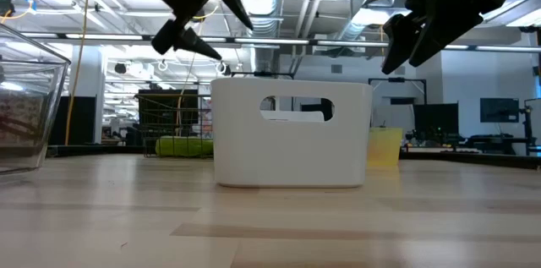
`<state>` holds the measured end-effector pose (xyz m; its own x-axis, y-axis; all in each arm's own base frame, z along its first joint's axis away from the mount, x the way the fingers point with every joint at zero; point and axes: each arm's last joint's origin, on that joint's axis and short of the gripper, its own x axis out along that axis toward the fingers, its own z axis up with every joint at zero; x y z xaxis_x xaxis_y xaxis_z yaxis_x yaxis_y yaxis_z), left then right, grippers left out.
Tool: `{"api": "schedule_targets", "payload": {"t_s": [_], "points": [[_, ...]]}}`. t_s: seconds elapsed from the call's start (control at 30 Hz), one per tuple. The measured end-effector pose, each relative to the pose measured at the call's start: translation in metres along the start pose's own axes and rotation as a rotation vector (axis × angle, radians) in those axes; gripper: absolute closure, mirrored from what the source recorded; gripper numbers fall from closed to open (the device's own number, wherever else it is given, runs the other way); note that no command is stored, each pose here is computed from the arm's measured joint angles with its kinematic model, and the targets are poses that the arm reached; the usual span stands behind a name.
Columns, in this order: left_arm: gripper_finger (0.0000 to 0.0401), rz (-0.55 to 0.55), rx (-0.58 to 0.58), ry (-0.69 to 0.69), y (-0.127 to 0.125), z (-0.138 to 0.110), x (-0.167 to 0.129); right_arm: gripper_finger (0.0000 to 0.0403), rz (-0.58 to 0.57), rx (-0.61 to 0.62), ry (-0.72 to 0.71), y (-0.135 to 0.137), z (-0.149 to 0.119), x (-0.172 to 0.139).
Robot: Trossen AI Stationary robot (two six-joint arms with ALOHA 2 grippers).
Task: Sort produce into baskets
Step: Put the top orange tomato into the transparent bin
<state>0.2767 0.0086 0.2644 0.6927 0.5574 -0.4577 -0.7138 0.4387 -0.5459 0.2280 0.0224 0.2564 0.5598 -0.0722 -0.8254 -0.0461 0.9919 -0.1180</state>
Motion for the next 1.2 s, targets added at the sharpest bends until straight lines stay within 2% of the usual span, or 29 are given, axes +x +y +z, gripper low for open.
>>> {"api": "schedule_targets", "payload": {"t_s": [0.23, 0.43, 0.53, 0.93, 1.1, 1.2], "points": [[0.0039, -0.033, -0.103, -0.022, 0.011, -0.012, 0.007, 0.0014, -0.032, -0.022, -0.001, -0.001, 0.0, 0.0], [0.0039, -0.028, -0.138, -0.021, 0.011, -0.021, 0.018, 0.0014, -0.083, -0.026, -0.011, -0.007, 0.001, 0.001], [0.0039, -0.057, -0.149, 0.004, 0.004, -0.029, 0.035, 0.0014, -0.094, -0.01, -0.027, -0.01, 0.003, 0.001], [0.0039, 0.036, -0.163, 0.181, -0.012, -0.053, 0.119, 0.0014, -0.106, 0.01, -0.026, -0.016, 0.003, 0.001], [0.0039, 0.089, -0.174, 0.209, -0.014, -0.052, 0.142, 0.0014, -0.105, 0.009, -0.026, -0.015, 0.003, 0.001], [0.004, 0.114, -0.166, 0.252, -0.017, -0.05, 0.145, 0.0014, -0.105, 0.008, -0.022, -0.015, 0.003, 0.001]]}}
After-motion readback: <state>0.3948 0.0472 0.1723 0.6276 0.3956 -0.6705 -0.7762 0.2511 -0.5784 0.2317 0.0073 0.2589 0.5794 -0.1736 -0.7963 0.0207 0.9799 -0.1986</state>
